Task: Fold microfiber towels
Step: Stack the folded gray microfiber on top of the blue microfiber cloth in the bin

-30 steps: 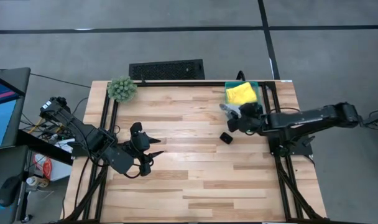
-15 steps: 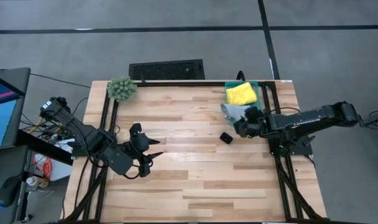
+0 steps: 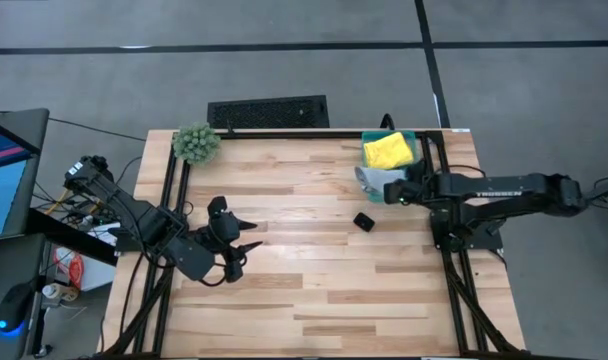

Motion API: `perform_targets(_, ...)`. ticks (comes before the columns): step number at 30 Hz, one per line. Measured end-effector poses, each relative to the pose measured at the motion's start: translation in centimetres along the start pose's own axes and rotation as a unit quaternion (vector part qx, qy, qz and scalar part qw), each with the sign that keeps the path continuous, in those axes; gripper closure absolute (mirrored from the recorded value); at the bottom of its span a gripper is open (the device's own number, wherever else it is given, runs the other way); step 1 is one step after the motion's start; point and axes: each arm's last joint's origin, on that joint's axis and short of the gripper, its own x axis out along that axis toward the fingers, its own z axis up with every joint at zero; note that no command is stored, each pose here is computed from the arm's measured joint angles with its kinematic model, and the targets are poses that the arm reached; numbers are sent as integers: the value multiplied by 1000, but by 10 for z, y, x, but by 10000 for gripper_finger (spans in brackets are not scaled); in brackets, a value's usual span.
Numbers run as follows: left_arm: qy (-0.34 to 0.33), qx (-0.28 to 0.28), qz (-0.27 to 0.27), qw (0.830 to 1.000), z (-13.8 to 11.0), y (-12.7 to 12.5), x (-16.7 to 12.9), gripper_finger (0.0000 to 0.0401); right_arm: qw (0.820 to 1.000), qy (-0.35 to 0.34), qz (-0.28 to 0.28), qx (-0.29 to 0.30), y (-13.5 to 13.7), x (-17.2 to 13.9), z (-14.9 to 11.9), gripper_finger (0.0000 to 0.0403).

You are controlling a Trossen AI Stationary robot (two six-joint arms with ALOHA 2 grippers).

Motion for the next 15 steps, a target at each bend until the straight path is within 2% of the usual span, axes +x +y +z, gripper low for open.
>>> perform_targets(10, 1, -1, -2, 1000, 0, 0, 0, 211, 998, 29, -47, -7, 4, 26, 6, 159)
perform_targets(15, 2, -1, -3, 1000, 0, 0, 0, 211, 999, 47, -13, -3, 6, 44, 3, 159)
